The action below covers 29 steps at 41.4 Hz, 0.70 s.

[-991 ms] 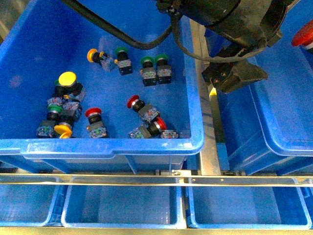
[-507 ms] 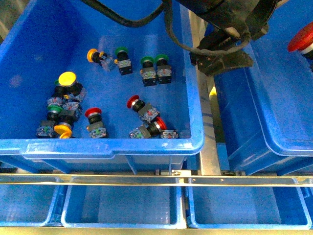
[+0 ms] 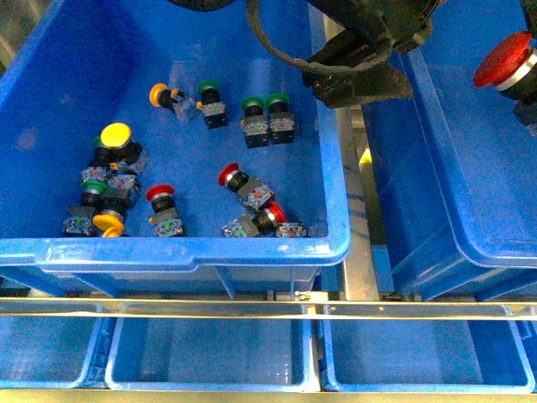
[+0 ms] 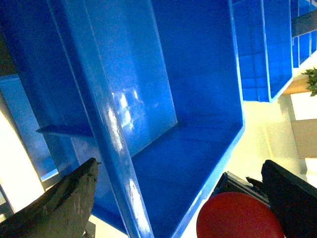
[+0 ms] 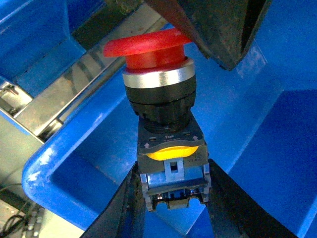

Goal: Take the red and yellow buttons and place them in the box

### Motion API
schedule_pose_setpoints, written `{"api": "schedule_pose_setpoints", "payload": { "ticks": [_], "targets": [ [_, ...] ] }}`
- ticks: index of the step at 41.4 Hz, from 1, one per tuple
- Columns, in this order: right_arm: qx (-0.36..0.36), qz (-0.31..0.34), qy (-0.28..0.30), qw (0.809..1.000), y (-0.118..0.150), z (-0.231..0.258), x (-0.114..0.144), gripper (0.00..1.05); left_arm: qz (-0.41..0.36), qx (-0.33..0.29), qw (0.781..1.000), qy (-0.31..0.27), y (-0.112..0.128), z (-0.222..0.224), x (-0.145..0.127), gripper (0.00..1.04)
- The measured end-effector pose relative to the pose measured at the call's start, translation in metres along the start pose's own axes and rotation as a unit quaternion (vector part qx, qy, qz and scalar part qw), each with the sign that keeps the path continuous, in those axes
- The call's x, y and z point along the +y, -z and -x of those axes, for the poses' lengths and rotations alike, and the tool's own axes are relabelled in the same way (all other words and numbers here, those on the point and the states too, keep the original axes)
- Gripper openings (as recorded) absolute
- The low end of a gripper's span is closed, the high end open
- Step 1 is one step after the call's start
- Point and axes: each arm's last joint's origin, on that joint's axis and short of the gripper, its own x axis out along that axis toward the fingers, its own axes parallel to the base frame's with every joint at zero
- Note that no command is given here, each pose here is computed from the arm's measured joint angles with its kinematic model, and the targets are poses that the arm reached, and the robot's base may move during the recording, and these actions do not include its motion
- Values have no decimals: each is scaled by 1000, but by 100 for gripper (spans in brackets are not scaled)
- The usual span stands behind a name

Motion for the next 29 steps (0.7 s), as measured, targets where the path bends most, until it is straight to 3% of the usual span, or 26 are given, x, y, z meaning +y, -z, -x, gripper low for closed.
{"api": "schedule_pose_setpoints", "payload": {
  "ticks": [13,24,29],
  "targets": [
    [5,-3,5,1000,-1,-1,-1,27,4,-6,1000,9,-5,-7,1,97],
    [48,-18,28,998,6,-2,-1,27,31,-69,997,8,-20,-2,3,97],
    [47,-18,24,998,5,-1,1,27,43,-67,997,14,-17,-2,2,97]
  ]
}}
